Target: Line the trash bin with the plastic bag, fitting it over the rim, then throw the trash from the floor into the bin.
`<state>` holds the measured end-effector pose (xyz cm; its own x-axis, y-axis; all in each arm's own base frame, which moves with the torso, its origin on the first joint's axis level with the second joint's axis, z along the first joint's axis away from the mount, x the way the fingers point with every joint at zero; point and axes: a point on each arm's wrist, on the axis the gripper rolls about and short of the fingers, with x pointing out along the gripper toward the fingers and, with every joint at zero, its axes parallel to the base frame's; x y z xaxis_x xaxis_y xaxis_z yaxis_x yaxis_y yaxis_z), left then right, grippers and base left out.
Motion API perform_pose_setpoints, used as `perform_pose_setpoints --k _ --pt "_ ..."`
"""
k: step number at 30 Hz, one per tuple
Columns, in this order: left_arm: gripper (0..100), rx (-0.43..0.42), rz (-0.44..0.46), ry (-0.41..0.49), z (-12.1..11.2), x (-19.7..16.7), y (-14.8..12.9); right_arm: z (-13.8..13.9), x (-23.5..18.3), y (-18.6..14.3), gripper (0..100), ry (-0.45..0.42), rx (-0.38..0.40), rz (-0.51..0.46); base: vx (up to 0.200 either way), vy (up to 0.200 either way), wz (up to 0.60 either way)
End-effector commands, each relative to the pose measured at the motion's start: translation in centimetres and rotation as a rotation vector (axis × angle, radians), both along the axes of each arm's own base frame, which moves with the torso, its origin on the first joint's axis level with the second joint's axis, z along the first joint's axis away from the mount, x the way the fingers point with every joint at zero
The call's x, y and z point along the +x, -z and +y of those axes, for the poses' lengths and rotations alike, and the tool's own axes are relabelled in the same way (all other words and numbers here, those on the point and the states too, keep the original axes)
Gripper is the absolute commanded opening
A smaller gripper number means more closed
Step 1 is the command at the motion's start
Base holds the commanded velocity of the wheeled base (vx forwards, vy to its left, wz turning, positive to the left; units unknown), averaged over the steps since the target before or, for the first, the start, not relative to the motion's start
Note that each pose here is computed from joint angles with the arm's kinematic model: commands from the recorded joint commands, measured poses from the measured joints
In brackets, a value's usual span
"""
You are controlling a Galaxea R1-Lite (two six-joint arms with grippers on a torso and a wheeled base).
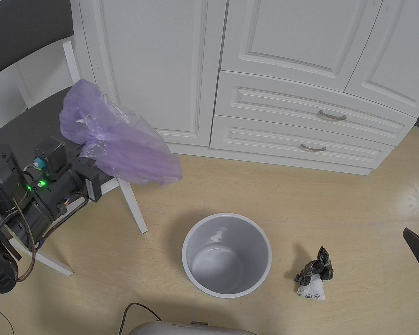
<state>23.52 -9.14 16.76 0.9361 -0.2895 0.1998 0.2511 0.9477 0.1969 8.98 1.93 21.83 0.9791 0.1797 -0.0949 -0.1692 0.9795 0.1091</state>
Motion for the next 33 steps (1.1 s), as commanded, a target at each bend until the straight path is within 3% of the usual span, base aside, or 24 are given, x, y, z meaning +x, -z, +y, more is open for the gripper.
perform_pose_setpoints --k 1,6,8,16,26,33 --pt "0 -0.015 -0.001 0.047 -2.9 0.3 0.1 0.2 0.4 0.0 100 -0.005 -0.004 0.016 0.0 0.0 0.0" --pt "0 -0.046 0.028 0.085 -4.2 -0.1 0.6 0.2 0.8 -0.1 100 0.045 -0.008 0.014 0.0 0.0 0.0" --pt "0 -0.106 0.044 0.123 -5.0 -1.0 0.4 0.2 0.9 -0.6 100 0.098 -0.01 -0.001 0.0 0.0 0.0" --pt "0 -0.148 0.032 0.149 -5.5 -2.0 -0.4 0.5 0.4 -0.6 100 0.057 -0.011 -0.009 0.0 0.0 0.0" --pt "0 -0.168 -0.007 0.244 -6.8 -4.4 -1.8 0.3 -0.2 -1.1 100 0.074 -0.002 -0.04 0.0 0.0 0.0" --pt "0 -0.178 -0.014 0.281 -7.7 -5.3 -2.1 0.7 0.9 0.6 100 0.056 -0.03 0.047 0.0 0.0 0.0"
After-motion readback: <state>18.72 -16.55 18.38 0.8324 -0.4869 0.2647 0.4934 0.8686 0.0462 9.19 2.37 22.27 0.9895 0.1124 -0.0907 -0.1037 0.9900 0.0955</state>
